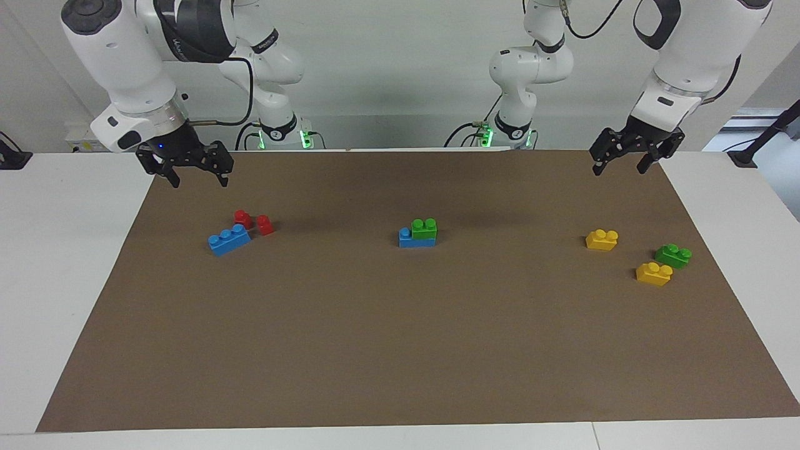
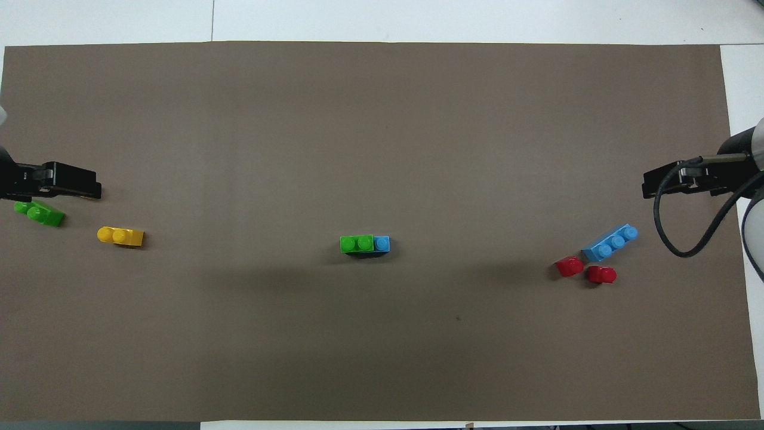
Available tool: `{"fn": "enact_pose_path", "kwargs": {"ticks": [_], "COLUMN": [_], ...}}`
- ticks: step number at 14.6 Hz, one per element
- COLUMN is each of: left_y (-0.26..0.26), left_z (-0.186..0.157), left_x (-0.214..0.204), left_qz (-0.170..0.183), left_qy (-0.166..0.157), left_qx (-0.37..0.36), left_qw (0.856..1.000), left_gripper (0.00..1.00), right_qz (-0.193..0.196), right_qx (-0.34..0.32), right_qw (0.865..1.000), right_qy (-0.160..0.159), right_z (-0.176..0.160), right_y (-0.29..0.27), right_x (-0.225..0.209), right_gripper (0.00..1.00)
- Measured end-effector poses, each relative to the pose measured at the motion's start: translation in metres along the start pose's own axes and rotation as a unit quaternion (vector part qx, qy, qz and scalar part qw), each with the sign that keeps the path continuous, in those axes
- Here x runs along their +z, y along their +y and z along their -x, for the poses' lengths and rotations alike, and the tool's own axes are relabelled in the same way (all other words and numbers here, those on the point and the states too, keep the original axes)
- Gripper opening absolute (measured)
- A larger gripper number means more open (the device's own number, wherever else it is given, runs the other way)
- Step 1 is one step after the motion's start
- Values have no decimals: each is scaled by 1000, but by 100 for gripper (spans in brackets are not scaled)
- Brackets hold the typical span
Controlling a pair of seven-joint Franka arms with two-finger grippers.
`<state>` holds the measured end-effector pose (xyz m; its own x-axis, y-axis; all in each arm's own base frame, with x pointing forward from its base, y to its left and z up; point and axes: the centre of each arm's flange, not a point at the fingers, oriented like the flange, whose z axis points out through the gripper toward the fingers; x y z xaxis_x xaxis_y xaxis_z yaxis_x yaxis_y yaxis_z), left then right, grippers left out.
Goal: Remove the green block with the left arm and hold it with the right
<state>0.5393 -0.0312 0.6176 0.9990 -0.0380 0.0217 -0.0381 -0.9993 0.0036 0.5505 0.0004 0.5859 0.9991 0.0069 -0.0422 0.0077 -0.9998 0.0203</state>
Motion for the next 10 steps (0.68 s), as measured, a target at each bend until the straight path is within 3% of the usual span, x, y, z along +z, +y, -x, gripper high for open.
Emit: {"fn": "enact_pose_path", "kwargs": {"ticks": [4,6,8,10], "left_y": [0,0,0,0], "left_z": [0,0,0,0], "left_x": [0,0,0,0], "left_qz": [0,0,0,0], "left_qy": [0,0,0,0], "left_qx": [0,0,0,0], "left_qw": [1000,1000,1000,1000], "left_gripper": [100,100,100,100], "right_qz": [-8,-31,-59,-78], "right_qx": [10,81,186,292], "right_qw": [999,996,981,953], "right_qy": [29,33,20,4], "right_z": [-6,-8,-9,-11], "right_y": [-1,-5,-13,-29], "right_x": [-4,-2,4,13], "right_gripper": [100,100,100,100]}}
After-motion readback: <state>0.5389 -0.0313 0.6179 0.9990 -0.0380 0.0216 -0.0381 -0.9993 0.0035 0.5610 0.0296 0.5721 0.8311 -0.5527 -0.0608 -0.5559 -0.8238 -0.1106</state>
